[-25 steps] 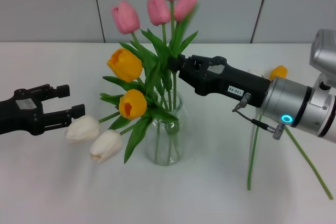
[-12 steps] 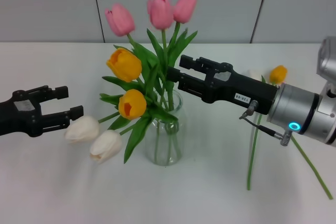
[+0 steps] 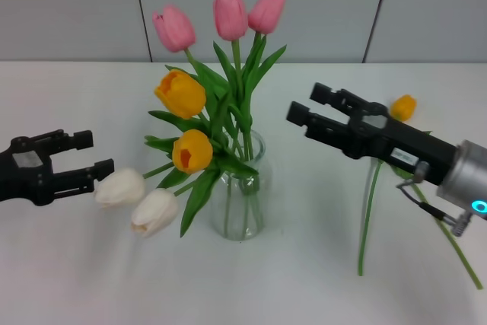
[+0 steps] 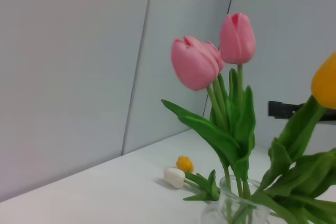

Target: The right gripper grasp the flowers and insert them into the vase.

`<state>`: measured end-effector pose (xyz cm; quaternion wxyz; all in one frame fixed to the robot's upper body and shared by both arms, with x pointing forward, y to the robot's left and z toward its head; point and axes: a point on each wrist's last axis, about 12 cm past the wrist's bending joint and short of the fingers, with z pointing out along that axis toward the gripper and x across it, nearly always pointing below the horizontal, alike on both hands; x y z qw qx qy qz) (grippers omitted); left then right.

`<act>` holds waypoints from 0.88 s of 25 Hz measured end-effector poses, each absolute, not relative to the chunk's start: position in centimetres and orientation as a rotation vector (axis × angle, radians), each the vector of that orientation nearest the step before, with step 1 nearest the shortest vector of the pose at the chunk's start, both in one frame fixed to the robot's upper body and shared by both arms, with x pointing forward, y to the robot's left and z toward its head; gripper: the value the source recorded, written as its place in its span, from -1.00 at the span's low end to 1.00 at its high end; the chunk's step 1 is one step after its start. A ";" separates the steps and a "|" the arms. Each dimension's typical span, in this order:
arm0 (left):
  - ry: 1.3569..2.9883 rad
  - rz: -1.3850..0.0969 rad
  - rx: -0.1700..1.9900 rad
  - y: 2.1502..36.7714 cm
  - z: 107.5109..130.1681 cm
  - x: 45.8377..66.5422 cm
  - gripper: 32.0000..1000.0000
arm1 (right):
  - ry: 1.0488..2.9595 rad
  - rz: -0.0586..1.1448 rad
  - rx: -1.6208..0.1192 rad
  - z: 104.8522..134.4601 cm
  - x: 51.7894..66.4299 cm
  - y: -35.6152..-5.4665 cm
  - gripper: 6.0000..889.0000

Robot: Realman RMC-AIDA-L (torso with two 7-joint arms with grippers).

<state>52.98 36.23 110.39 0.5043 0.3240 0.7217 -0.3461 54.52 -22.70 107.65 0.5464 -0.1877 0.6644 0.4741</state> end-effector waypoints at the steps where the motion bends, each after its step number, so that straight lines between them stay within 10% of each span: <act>1: 1.743 -0.834 0.781 36.4 110.4 52.9 0.62 | 1.572 1.125 -0.445 107.7 54.3 -23.0 0.88; 22: 1.730 -0.858 0.792 36.9 110.8 52.3 0.62 | 1.696 1.179 -0.565 107.7 52.5 -27.2 0.94</act>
